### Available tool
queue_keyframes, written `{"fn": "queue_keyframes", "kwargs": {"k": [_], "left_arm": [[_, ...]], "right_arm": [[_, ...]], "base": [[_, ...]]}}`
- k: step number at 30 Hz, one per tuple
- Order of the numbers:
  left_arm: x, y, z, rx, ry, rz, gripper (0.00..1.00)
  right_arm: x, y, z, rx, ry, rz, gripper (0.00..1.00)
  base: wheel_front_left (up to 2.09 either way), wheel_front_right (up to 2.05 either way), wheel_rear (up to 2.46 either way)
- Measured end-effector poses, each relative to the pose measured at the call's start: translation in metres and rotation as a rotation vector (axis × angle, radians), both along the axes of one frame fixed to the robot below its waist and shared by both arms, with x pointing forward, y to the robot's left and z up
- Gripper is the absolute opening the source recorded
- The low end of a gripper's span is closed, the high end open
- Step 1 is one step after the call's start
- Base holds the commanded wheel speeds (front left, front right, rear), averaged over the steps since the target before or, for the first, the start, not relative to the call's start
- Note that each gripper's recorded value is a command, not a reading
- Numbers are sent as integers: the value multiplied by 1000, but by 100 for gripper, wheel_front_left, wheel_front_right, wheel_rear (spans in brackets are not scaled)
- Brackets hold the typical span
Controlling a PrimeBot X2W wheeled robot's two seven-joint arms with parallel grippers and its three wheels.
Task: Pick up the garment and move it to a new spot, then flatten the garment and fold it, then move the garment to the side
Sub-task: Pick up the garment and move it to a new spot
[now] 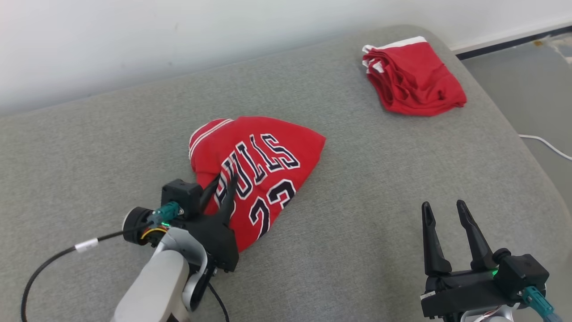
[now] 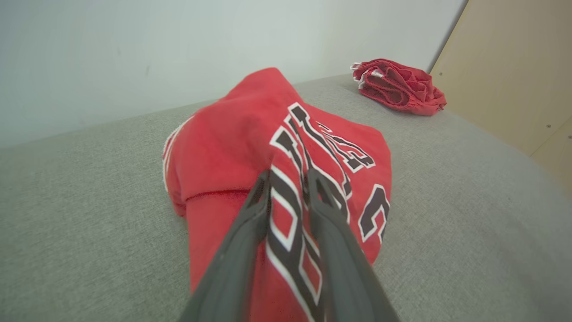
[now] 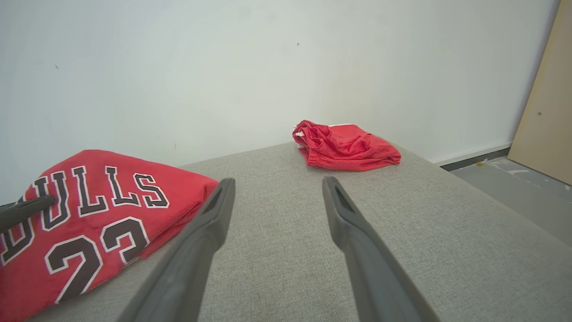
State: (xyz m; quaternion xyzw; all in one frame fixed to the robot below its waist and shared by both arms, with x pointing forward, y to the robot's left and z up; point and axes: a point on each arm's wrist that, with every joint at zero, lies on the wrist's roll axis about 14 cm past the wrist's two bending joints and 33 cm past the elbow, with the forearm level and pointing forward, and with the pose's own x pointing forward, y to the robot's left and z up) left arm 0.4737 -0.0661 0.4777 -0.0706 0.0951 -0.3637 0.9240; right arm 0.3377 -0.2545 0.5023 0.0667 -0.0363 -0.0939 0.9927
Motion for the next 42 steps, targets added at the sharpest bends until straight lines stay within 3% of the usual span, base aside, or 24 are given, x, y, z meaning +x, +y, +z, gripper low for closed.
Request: {"fn": "queue_keyframes", "kwargs": {"k": [4,9,16,31,36,42], "left_arm": [[-4,0,7,-29,-41,3,100],[4,9,53,-107,-176,39,100],[11,66,99,-127,-322,182,100],[-38,225,113,-75,-417,564,100],[-62,256,105,-57,-414,648,100],[-84,263,88,-36,-386,683,100]], "right_arm": [[5,5,0,1,-4,19,100],[8,12,4,-10,-16,44,100],[17,31,11,-16,-46,108,100],[36,89,26,-12,-97,285,100],[36,97,33,-13,-118,308,100],[33,90,33,-17,-117,292,100]], "base": [[0,0,0],[0,0,0],[0,0,0],[0,0,0],[0,0,0],[0,0,0]]}}
